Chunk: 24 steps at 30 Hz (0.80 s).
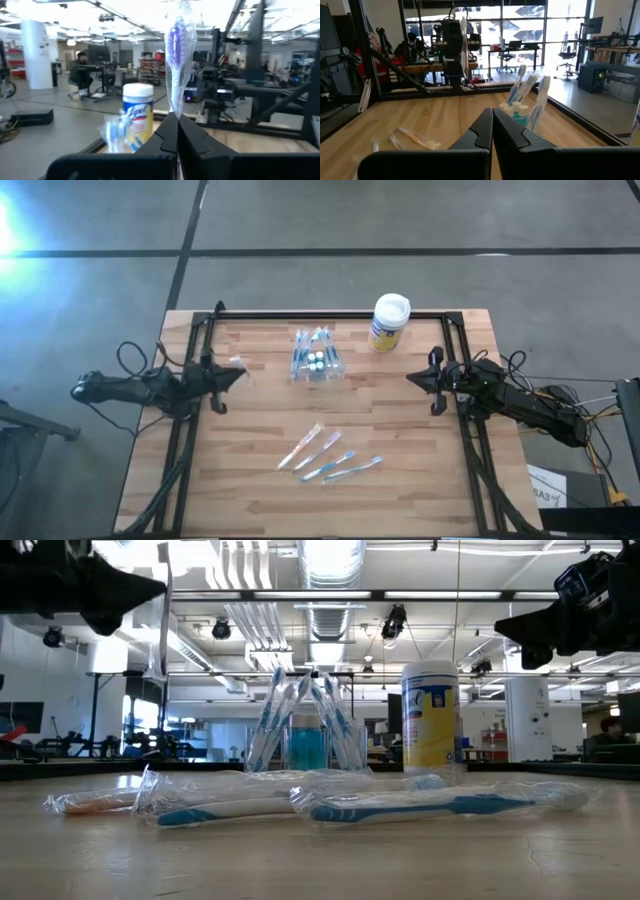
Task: Pick & Place toothbrushing station
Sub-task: Put the violet toothbrush into the transparent organizer
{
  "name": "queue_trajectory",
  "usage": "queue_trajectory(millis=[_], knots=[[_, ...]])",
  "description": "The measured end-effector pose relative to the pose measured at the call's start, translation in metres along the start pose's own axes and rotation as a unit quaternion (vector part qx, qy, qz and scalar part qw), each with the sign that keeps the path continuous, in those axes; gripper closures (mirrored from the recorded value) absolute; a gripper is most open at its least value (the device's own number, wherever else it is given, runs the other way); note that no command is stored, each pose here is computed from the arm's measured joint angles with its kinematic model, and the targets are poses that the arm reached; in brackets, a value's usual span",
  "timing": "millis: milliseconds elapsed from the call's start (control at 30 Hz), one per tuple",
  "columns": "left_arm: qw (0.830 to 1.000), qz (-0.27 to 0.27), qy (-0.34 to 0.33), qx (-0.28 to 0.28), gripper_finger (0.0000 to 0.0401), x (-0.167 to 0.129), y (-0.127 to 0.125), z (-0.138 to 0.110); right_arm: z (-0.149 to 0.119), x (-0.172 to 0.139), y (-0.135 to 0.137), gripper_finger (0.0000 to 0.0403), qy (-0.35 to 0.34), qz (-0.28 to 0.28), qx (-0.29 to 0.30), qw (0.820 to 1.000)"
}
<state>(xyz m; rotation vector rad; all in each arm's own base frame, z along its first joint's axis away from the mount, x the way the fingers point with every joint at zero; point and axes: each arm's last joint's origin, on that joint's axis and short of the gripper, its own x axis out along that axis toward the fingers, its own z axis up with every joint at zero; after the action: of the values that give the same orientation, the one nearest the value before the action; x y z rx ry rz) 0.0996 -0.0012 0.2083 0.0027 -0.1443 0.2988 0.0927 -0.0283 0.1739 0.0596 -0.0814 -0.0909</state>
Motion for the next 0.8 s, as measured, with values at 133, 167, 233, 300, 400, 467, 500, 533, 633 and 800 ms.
queue_trajectory(millis=[133,167,233,300,400,467,500,533,633,800], knots=[[1.0,0.014,0.015,-0.006,0.0401,0.001,0.003,-0.013,0.0,0.0,0.0,0.0394,0.0,0.0,-0.006,1.0],[1.0,0.016,0.015,-0.007,0.0401,0.001,0.003,-0.016,0.0,0.0,0.0,0.0394,0.0,0.0,-0.007,1.0],[1.0,0.019,0.018,-0.01,0.0401,0.001,0.004,-0.02,0.0,0.0,0.0,0.0394,0.0,0.0,-0.008,1.0],[0.999,0.022,0.023,-0.009,0.0401,0.001,0.004,-0.024,0.0,0.0,0.0,0.0394,0.0,0.0,-0.008,1.0],[0.999,0.023,0.016,-0.016,0.0401,0.001,0.005,-0.023,0.0,0.0,0.0,0.0394,0.0,0.0,-0.008,1.0],[0.999,0.019,-0.005,-0.031,0.0401,0.002,0.004,-0.019,0.0,0.0,0.0,0.0394,0.0,0.0,-0.01,1.0],[0.999,0.018,-0.022,-0.04,0.0401,0.002,0.004,-0.015,0.0,0.0,0.0,0.0394,0.0,0.0,-0.01,1.0],[0.998,0.018,-0.041,-0.049,0.0401,0.003,0.004,-0.012,0.0,0.0,0.0,0.0394,-0.001,0.0,-0.01,1.0],[0.995,0.02,-0.085,-0.054,0.0401,0.005,0.004,0.005,0.001,0.0,0.0,0.0394,-0.003,0.0,-0.011,1.0],[0.997,0.025,-0.074,-0.008,0.0401,0.021,-0.001,0.031,0.001,0.0,0.0,0.0394,-0.007,0.0,-0.011,1.0]])
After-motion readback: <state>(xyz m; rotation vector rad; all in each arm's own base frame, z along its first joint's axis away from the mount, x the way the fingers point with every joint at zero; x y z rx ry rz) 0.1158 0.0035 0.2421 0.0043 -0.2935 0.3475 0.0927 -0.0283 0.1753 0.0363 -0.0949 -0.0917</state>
